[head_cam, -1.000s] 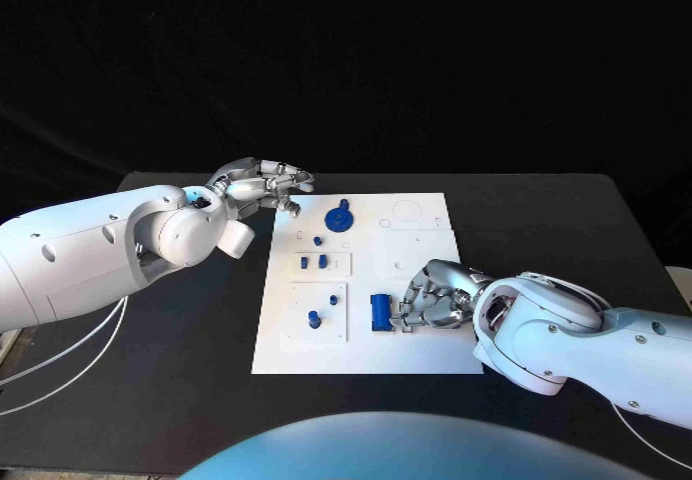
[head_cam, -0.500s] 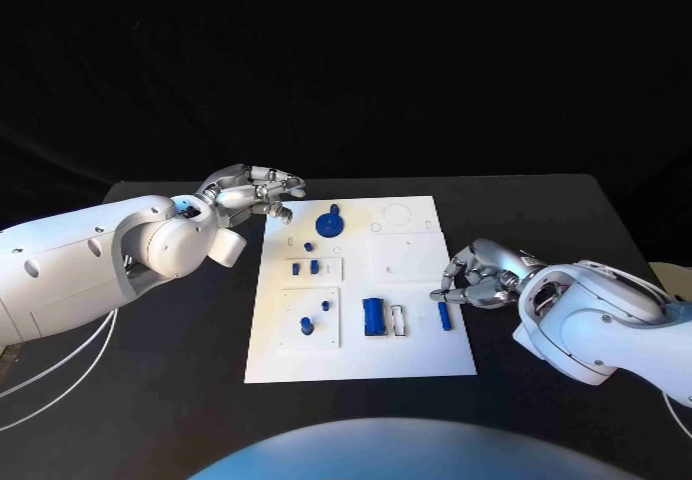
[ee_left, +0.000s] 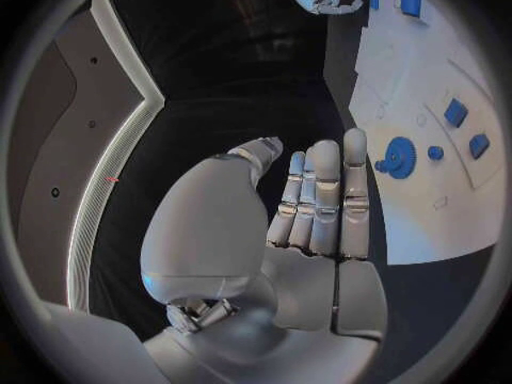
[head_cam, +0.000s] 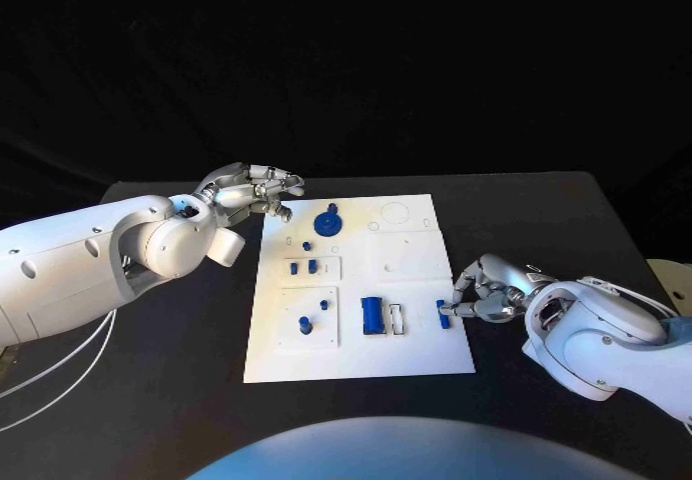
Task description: Assemble the parts on the task board
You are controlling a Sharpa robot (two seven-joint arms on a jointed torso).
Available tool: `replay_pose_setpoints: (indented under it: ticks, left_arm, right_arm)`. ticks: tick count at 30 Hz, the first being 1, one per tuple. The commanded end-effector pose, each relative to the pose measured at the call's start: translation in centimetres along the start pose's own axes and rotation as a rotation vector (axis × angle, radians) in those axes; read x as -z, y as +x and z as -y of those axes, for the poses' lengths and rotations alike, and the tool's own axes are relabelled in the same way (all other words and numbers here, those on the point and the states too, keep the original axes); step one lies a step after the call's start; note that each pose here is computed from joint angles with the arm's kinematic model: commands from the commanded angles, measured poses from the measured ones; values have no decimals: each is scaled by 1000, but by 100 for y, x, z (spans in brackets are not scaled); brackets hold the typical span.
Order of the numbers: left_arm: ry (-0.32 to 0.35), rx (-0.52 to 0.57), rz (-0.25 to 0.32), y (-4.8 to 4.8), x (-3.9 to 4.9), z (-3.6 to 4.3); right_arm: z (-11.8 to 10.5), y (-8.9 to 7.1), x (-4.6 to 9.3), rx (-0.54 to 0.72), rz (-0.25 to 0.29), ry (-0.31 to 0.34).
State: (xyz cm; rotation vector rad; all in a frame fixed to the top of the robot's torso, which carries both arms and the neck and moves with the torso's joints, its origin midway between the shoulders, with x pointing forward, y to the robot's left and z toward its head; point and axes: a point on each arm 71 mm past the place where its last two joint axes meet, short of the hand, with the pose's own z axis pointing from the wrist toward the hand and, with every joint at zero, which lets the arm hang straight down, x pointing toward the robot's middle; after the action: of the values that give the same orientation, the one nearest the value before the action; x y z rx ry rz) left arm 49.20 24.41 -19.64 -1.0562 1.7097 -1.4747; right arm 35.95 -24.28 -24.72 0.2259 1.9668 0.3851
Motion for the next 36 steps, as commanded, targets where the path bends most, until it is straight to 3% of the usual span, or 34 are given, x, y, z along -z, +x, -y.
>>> replay_pose_setpoints:
  ticks: [1,26,36]
  left_arm:
    - [13,2,-10,13,0,14]
    - [4,2,-10,-2,9,7]
    - [4,2,-11,-3,12,7]
  right_arm:
    - [4,42,-9,55,-11,18]
    - [-70,270,-110,121,-73,10]
    - [-96,299,-123,135,-59,12]
